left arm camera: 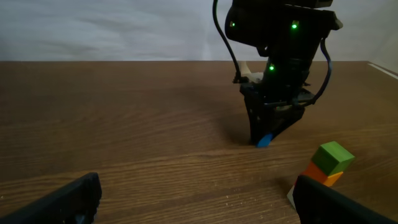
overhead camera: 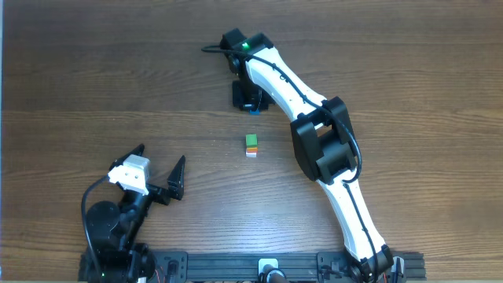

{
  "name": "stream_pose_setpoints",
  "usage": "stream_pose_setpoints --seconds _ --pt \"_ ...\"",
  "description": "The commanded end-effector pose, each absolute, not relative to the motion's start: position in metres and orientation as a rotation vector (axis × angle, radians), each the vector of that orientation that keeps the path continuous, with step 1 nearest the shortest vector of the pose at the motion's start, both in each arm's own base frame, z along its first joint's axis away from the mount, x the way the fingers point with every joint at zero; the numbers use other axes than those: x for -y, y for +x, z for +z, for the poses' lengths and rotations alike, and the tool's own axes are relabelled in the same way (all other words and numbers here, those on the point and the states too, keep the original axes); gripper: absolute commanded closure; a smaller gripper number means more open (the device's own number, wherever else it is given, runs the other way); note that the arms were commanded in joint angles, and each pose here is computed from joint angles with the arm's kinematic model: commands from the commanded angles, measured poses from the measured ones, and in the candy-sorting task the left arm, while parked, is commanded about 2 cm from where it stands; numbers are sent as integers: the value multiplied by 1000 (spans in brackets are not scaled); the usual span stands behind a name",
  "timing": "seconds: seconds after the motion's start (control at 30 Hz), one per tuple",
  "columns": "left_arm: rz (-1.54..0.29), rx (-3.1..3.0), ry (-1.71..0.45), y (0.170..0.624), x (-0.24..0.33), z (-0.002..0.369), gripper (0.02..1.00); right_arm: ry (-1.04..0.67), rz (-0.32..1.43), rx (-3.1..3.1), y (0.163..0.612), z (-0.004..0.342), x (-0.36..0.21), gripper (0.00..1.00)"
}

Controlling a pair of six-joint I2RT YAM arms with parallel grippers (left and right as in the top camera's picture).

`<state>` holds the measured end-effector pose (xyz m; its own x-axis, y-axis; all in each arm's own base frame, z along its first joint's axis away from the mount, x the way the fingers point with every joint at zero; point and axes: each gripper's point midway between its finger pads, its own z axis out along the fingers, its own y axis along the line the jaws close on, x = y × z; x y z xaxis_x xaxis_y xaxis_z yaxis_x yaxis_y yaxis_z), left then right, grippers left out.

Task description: Stack Cubes

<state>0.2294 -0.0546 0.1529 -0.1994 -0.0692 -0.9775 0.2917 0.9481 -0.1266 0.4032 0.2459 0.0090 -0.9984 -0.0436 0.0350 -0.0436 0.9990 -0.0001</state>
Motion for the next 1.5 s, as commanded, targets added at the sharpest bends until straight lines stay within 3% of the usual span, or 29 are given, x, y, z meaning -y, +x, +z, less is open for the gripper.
stream_pose_setpoints --seconds 0.03,0.4,0.83,1.03,1.2,1.5 --pt "-334 -1746 157 230 54 151 18 83 2 3154 414 29 -253 899" --pt "-334 -1746 157 230 54 151 18 112 11 3257 418 119 -254 912" --pt "-334 -1746 157 230 54 151 18 242 23 3276 355 193 -242 915" --pt "-334 -1746 157 230 54 151 18 208 10 3281 316 191 -227 917" --pt "-334 -1746 157 230 54 151 18 199 -19 3232 292 165 -222 917" --pt "-334 -1746 157 230 54 151 20 223 -80 3165 276 138 -235 917"
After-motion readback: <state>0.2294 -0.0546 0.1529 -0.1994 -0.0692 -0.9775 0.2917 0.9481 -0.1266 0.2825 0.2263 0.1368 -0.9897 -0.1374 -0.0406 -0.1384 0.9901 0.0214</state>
